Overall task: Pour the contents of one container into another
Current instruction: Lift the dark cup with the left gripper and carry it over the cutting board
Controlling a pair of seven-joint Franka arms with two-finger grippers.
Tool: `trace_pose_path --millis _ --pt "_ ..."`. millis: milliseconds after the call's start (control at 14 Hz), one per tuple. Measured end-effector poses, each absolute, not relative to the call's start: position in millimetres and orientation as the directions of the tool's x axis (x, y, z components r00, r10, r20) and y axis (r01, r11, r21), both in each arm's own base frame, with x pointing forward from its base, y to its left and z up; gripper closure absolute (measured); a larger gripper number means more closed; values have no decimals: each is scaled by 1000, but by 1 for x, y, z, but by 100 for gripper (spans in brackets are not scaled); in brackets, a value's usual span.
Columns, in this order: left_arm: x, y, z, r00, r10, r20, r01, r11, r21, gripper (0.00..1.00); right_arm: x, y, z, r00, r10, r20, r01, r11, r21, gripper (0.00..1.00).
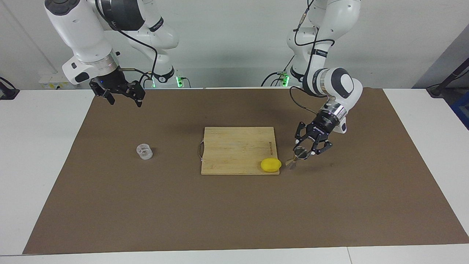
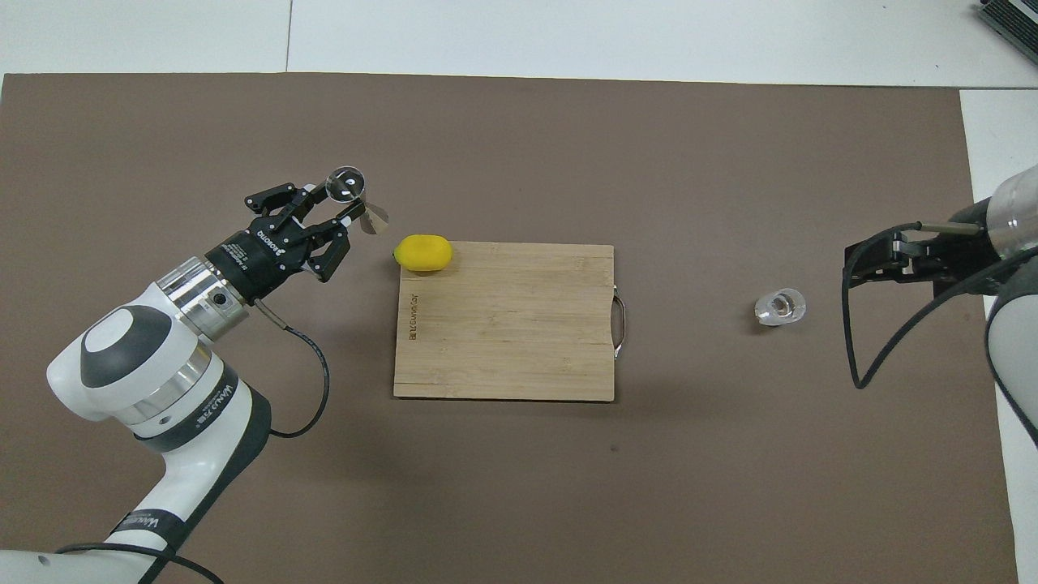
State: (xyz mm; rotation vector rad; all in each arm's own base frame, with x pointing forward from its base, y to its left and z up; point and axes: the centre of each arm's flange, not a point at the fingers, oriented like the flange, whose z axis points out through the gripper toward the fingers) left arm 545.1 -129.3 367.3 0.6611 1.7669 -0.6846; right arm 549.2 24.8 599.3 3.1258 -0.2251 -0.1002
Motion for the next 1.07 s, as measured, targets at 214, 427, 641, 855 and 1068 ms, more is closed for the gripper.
trace_pose_path --millis 214,427,641,855,1068 --pt "539 -148 366 -280 112 -954 724 676 -133 54 549 25 599 988 -143 -63 -143 -990 11 0" --pt "527 -179 364 -290 149 -945 746 654 -126 54 549 25 599 988 -143 -63 -143 -990 11 0" --pt "510 -217 364 -300 203 -932 764 636 -108 54 549 25 599 988 -143 -63 -143 -990 11 0" --pt "497 -255 371 -297 223 -928 780 617 -102 55 549 25 599 988 -143 -63 -143 -990 11 0" --pt "491 -284 378 -288 209 -934 798 592 -114 55 549 25 599 988 -143 -63 -143 -990 11 0"
